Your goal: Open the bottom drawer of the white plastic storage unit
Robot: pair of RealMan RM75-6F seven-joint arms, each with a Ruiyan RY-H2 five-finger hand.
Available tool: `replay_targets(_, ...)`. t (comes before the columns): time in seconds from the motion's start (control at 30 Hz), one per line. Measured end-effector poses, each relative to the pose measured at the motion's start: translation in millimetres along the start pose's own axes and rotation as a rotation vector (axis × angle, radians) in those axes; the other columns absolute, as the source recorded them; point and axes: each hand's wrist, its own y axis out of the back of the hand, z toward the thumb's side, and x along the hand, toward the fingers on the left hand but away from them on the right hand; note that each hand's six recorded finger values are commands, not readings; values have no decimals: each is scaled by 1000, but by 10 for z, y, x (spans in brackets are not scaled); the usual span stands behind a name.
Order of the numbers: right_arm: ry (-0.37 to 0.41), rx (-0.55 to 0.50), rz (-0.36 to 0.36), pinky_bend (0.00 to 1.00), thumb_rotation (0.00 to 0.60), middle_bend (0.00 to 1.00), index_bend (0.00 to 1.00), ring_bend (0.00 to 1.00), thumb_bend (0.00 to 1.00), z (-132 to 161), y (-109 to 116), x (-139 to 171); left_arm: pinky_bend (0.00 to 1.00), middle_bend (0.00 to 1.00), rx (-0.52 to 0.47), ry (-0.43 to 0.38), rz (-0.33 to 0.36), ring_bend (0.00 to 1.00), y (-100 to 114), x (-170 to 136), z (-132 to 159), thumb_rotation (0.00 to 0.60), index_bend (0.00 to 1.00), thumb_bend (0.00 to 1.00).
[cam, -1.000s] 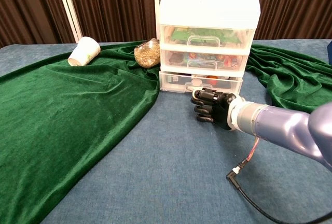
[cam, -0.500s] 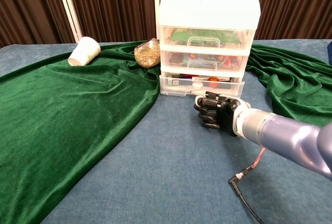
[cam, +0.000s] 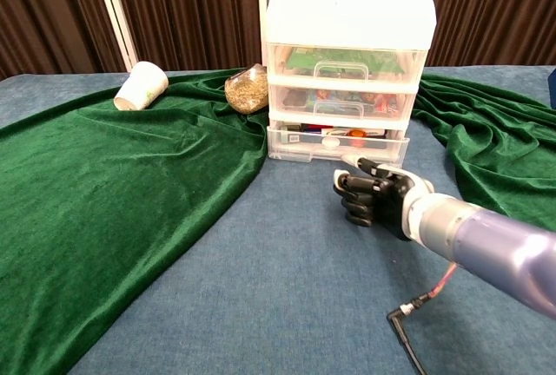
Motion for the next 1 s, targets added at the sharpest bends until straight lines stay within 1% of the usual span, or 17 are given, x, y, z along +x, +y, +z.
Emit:
replay_targets(0.27, -8, 16, 37, 799, 600, 862, 0, 906, 538, -124, -23, 315, 0, 0, 4, -12, 4, 0, 8, -25, 37, 600, 0, 91)
replay_targets(0.37, 1, 27, 54, 799, 600, 861, 35, 906, 537, -131, -55, 411, 0, 0, 5, -16, 9, 0, 18, -40, 52, 600, 0, 91)
replay_targets(0.5, 42, 70, 49, 799, 600, 861, 107, 906, 537, -96, -47, 528, 0, 0, 5, -22, 11, 0, 23, -49, 66, 600, 0, 91)
replay_targets(0.57, 90, 119, 25, 799, 600, 861, 136, 906, 537, -37, -14, 578, 0, 0, 5, -26, 14, 0, 29, -56, 74, 600, 0, 91)
replay_targets(0.7, 205, 272, -41, 795, 600, 850, 174, 896, 537, 137, 66, 665, 0, 0, 4, -33, 24, 0, 47, -70, 90, 600, 0, 90)
replay_targets(0.73, 234, 332, -60, 793, 600, 847, 174, 892, 537, 184, 85, 685, 0, 0, 5, -34, 26, 0, 50, -74, 93, 600, 0, 91)
replay_targets(0.8, 266, 432, -82, 790, 600, 842, 174, 887, 537, 239, 104, 703, 0, 0, 7, -38, 28, 0, 52, -83, 105, 600, 0, 91)
replay_targets(0.87, 294, 555, -109, 789, 600, 841, 174, 886, 537, 299, 127, 716, 0, 0, 9, -40, 28, 0, 52, -89, 114, 600, 0, 91)
replay_targets(0.93, 314, 675, -139, 790, 600, 842, 174, 886, 537, 355, 155, 720, 0, 0, 11, -41, 27, 0, 49, -92, 117, 600, 0, 91)
replay_targets(1.0, 321, 775, -165, 790, 600, 843, 174, 886, 537, 396, 182, 709, 0, 0, 12, -40, 26, 0, 44, -92, 117, 600, 0, 91)
